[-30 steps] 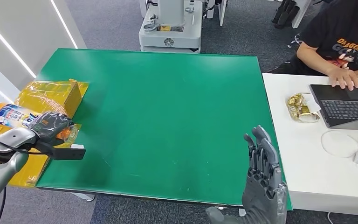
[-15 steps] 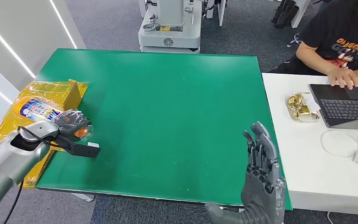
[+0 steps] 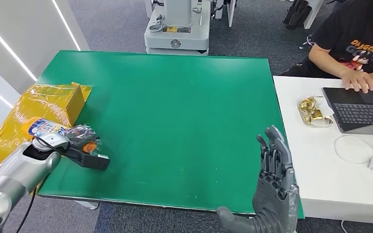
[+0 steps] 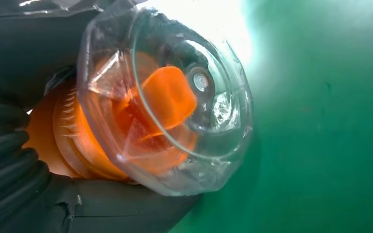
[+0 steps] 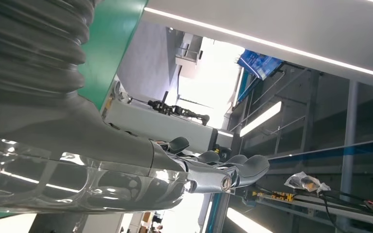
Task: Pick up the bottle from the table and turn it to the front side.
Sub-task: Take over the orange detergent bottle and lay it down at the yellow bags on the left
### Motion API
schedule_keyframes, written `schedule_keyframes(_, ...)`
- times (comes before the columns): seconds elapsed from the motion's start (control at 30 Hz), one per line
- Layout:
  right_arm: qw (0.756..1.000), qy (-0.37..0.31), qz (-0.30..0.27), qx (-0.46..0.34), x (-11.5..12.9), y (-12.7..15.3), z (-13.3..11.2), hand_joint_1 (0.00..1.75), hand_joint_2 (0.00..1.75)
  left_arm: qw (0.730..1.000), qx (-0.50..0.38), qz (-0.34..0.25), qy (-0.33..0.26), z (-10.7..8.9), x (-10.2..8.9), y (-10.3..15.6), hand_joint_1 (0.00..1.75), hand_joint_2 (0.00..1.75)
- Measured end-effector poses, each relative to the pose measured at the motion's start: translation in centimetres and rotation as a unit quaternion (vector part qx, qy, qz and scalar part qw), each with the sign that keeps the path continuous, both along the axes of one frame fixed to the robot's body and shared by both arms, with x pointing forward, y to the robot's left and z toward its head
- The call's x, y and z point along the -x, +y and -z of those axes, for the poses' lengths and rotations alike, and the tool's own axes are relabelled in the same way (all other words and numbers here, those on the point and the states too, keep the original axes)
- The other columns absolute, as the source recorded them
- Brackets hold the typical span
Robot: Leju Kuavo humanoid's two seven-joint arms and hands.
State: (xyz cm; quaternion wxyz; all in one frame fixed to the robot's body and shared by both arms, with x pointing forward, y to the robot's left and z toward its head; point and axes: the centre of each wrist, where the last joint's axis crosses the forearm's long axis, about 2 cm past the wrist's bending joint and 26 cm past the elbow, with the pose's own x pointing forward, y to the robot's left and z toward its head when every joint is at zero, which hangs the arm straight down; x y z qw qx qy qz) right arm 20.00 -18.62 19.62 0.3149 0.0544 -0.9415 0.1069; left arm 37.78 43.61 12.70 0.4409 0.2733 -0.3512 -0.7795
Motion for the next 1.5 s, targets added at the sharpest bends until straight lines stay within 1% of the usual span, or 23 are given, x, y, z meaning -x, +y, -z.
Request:
schedule_keyframes(0.1, 1.000, 0.000, -0.001, 0.000, -0.1, 0.0, 0.0, 0.00, 1.75, 1.000, 0.002, -0.013, 0.011, 0.1, -0.1, 0.3, 1.75, 1.75)
schedule_keyframes(0.33, 1.000, 0.005, -0.007, 0.005, -0.2, 0.0, 0.0, 0.00, 1.75, 1.000, 0.003, -0.022, 0.010, 0.2, -0.1, 0.5, 1.75, 1.75)
schedule_keyframes(0.37, 1.000, 0.006, -0.007, 0.005, -0.2, 0.0, 0.0, 0.00, 1.75, 1.000, 0.003, -0.022, 0.010, 0.2, -0.1, 0.5, 1.62, 1.75)
schedule_keyframes(0.47, 1.000, 0.006, -0.008, 0.006, -0.2, 0.0, 0.0, 0.00, 1.75, 1.000, 0.002, -0.024, 0.007, 0.2, -0.1, 0.5, 0.31, 1.75)
schedule_keyframes(0.5, 1.000, 0.006, -0.008, 0.006, -0.2, 0.0, 0.0, 0.00, 1.75, 1.000, 0.001, -0.025, 0.005, 0.2, 0.0, 0.5, 0.00, 1.75)
schedule_keyframes(0.67, 1.000, 0.007, -0.013, 0.009, -0.3, 0.1, 0.0, 0.00, 1.75, 1.000, 0.001, -0.028, -0.010, 0.3, -0.1, 0.2, 0.00, 1.75)
schedule_keyframes(1.1, 1.000, 0.009, -0.014, 0.010, -0.4, 0.1, 0.1, 0.00, 1.75, 0.999, 0.001, -0.028, -0.018, 0.3, -0.1, 0.1, 0.00, 1.75)
schedule_keyframes(1.33, 1.000, 0.007, -0.004, 0.007, -0.4, 0.0, 0.2, 0.00, 1.75, 0.998, -0.011, -0.018, -0.055, 0.3, -0.1, -0.1, 0.00, 1.75)
schedule_keyframes(1.5, 1.000, 0.008, 0.001, 0.010, -0.3, -0.2, 0.3, 0.00, 1.75, 0.996, 0.002, -0.015, -0.083, 0.7, 0.3, -0.7, 0.00, 1.75)
